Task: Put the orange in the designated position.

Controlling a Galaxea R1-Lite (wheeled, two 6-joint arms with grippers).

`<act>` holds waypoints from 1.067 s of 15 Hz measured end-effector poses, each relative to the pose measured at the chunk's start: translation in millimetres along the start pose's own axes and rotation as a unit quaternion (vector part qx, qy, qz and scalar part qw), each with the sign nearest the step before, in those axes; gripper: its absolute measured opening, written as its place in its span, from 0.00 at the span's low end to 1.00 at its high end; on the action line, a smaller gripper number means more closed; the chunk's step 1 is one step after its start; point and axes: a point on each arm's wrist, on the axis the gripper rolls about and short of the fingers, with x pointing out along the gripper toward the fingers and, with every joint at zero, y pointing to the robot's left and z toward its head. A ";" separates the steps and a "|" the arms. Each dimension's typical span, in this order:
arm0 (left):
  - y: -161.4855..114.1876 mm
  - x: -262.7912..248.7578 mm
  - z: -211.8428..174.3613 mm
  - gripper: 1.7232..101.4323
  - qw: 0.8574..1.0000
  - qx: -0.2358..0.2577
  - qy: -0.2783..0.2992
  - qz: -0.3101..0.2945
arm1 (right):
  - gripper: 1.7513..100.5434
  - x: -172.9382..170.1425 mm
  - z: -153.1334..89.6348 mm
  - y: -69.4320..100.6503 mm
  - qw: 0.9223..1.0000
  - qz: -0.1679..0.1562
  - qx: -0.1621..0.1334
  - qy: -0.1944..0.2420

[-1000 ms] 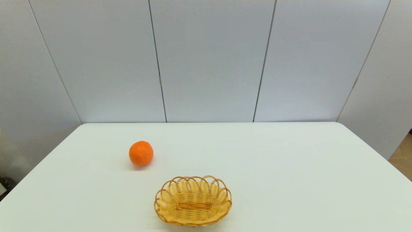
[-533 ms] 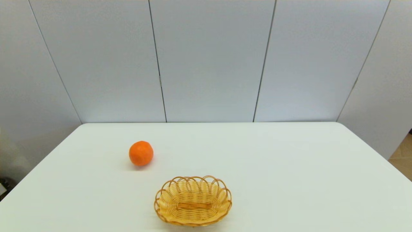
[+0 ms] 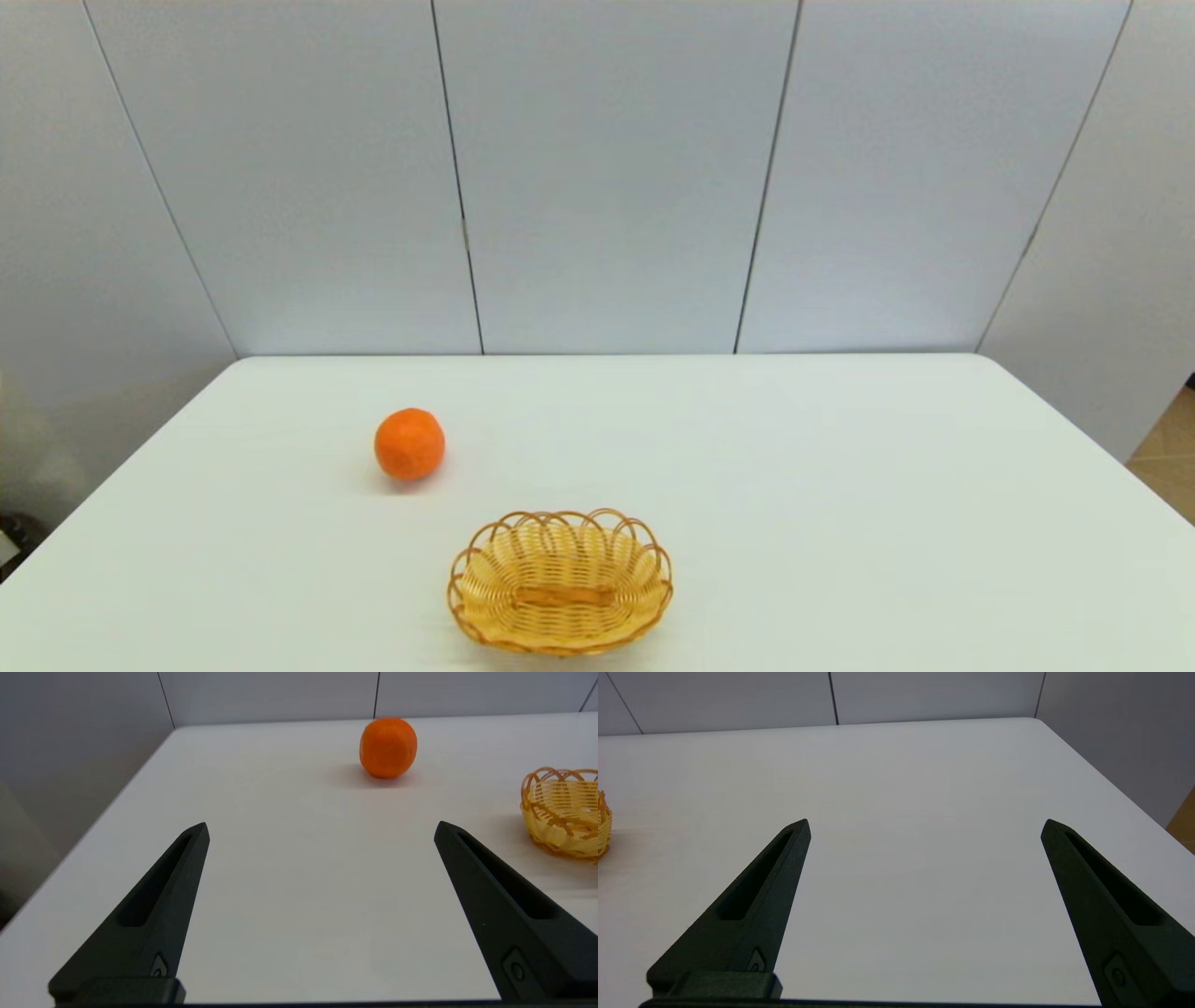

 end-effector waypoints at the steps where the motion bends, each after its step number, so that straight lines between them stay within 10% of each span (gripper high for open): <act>1: 0.5 0.1 7.1 0.96 1.000 0.006 -0.001 0.000 | 0.97 0.0 0.0 0.0 1.000 0.000 0.000 0.000; 16: 5.6 144.4 183.1 0.96 0.991 0.049 0.100 -0.067 | 0.97 0.0 0.0 0.0 1.000 0.000 0.000 0.000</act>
